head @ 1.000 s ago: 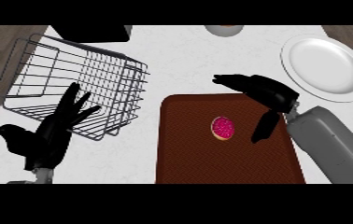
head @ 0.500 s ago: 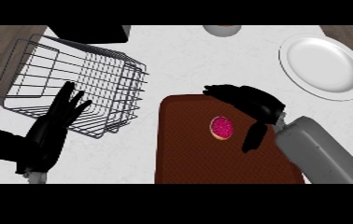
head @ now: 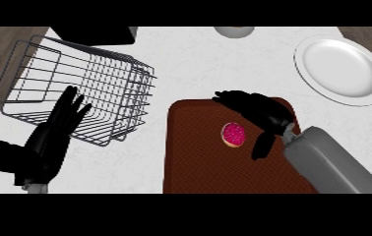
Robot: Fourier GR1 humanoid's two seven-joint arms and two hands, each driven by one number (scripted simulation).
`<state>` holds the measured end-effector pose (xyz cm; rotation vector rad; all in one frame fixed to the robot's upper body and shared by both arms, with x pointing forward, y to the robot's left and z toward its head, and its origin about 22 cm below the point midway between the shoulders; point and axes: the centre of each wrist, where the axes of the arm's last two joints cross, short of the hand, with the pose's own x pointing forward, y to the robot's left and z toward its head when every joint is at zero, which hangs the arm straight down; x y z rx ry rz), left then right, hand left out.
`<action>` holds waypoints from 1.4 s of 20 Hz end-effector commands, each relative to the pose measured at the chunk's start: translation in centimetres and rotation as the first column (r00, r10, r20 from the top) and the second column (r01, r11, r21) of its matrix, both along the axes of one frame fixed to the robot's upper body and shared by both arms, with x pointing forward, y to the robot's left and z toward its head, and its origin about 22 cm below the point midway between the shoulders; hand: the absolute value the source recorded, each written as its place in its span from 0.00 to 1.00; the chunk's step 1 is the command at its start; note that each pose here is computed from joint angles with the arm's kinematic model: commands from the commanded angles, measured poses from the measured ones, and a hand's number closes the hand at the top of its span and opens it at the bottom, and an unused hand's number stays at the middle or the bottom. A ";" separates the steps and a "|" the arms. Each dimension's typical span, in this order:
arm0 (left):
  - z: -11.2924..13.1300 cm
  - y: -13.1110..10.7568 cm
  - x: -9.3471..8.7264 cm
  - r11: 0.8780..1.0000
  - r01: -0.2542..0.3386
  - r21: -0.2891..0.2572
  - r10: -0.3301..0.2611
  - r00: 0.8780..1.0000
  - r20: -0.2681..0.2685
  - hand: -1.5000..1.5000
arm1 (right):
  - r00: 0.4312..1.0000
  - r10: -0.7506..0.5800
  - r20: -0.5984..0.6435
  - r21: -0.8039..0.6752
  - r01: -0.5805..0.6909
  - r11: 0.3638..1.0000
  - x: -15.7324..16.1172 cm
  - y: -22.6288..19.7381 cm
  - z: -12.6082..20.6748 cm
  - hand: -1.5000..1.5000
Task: Pick the cupcake from the tray and place it in the plate
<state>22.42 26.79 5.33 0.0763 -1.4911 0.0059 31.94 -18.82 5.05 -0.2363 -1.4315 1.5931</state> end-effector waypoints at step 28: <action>-4.5 -0.5 -2.9 0.999 -0.021 -0.039 0.010 0.963 -0.270 0.50 | 0.901 -0.361 0.240 0.214 0.313 0.925 -0.3 0.9 -3.2 1.00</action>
